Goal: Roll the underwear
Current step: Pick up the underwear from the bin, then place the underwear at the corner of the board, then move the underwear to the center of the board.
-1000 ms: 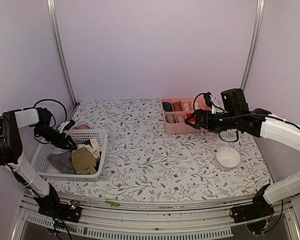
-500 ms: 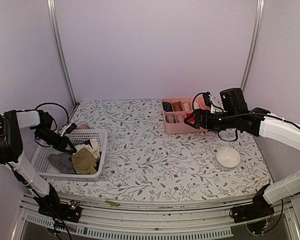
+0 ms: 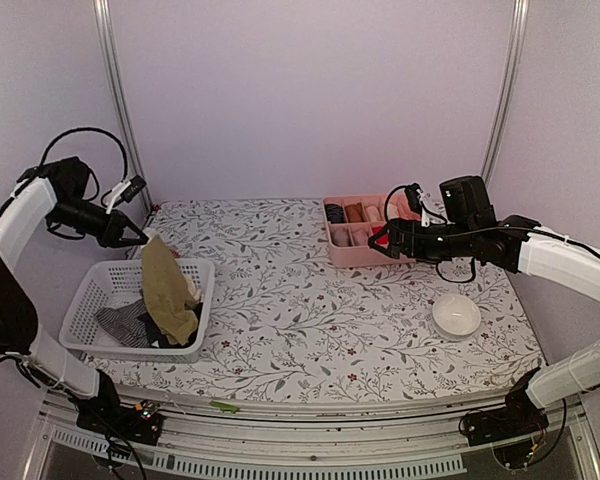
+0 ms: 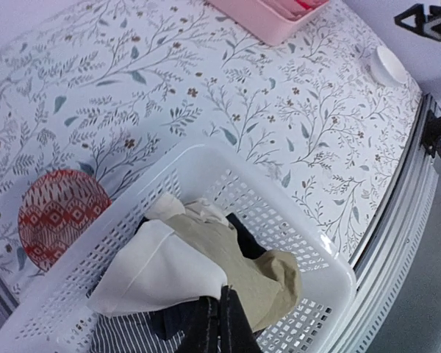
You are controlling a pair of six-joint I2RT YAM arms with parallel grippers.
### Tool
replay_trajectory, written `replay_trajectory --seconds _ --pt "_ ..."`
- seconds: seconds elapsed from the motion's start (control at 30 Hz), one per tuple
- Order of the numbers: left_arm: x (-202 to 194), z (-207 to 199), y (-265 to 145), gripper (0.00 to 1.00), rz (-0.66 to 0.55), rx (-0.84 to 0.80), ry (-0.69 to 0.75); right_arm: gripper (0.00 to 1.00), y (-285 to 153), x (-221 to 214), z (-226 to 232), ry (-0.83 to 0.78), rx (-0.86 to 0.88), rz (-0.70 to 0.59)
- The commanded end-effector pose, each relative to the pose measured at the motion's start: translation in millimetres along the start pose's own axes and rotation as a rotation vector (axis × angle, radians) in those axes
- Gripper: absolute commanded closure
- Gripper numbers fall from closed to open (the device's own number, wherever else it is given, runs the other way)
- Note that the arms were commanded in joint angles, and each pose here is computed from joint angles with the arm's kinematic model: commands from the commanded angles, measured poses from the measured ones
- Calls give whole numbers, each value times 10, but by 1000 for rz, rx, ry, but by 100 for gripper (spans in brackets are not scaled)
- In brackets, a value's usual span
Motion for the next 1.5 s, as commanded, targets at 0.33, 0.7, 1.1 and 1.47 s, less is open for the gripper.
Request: replay_trajectory --seconds 0.33,0.7,1.1,1.47 --pt "1439 -1725 -519 100 -327 -289 546 1 -317 75 99 -26 34 -102" --pt "1644 -2658 -164 100 -417 -696 922 1 -542 -60 13 31 -21 -132" --pt "595 -976 862 11 -215 -106 758 13 -310 -490 -160 90 -23 87" --pt "444 -1138 848 12 -192 -184 759 30 574 -1091 508 -46 221 438"
Point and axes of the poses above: each gripper's point midway between its finger pads, its own y axis out along the fingers, its own z axis along the line the jaws close on, x = y × z, the point moved 8 cm from there along -y, back along the fingers
